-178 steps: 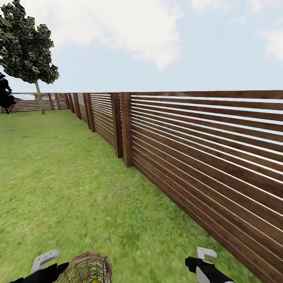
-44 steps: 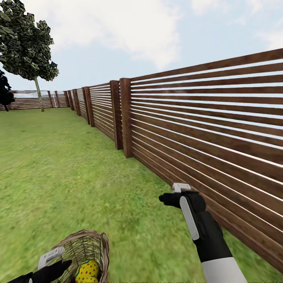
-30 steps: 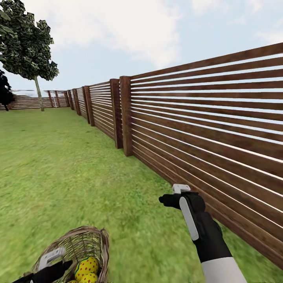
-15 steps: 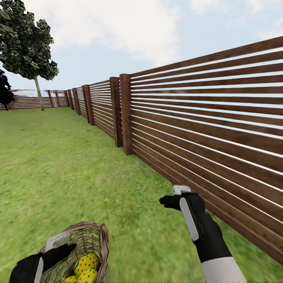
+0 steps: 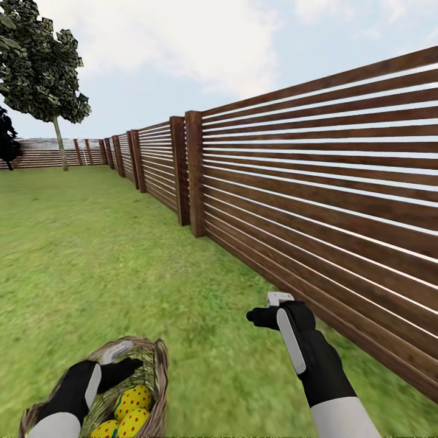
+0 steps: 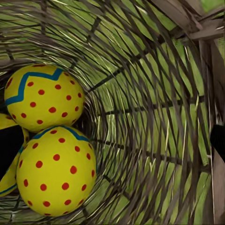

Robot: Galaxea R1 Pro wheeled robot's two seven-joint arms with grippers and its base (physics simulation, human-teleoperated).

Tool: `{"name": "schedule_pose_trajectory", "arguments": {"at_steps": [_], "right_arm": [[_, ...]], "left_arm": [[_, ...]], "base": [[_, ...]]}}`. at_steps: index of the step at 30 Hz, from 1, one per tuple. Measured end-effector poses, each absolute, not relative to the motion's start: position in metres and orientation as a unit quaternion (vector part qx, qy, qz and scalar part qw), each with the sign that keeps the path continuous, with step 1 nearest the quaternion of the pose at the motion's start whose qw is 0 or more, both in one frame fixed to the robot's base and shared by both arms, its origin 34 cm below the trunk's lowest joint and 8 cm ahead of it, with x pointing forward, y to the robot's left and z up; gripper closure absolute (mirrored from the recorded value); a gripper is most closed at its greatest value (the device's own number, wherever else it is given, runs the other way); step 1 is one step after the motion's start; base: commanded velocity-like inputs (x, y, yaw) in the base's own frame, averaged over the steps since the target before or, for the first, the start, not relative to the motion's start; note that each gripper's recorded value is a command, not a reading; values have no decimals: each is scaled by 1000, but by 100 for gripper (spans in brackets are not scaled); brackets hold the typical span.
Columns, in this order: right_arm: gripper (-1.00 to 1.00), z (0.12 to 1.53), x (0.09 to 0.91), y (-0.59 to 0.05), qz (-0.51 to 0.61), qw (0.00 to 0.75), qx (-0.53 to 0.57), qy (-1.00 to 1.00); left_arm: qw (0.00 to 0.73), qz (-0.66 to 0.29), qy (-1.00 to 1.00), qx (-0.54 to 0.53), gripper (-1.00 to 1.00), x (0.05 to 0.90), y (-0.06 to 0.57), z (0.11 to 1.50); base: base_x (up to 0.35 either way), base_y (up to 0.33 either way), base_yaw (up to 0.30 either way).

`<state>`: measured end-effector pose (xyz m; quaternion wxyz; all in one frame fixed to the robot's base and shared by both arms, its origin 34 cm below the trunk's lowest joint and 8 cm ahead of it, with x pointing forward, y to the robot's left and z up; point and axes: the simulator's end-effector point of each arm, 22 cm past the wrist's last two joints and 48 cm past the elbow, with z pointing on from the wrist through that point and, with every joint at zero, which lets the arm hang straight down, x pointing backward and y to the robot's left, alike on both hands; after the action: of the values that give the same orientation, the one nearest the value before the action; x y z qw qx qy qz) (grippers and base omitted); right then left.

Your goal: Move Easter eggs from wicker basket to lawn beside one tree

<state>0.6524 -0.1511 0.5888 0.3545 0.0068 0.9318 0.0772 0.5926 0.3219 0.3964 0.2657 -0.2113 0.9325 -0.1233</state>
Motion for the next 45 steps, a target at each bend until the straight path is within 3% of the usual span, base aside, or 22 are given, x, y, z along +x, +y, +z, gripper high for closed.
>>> {"name": "schedule_pose_trajectory", "arguments": {"at_steps": [45], "right_arm": [[-100, 527, 635, -150, 75, 332, 6, 940]], "left_arm": [[272, -109, 932, -213, -100, 586, 328, 347]], "base": [[0, 0, 0]]}}
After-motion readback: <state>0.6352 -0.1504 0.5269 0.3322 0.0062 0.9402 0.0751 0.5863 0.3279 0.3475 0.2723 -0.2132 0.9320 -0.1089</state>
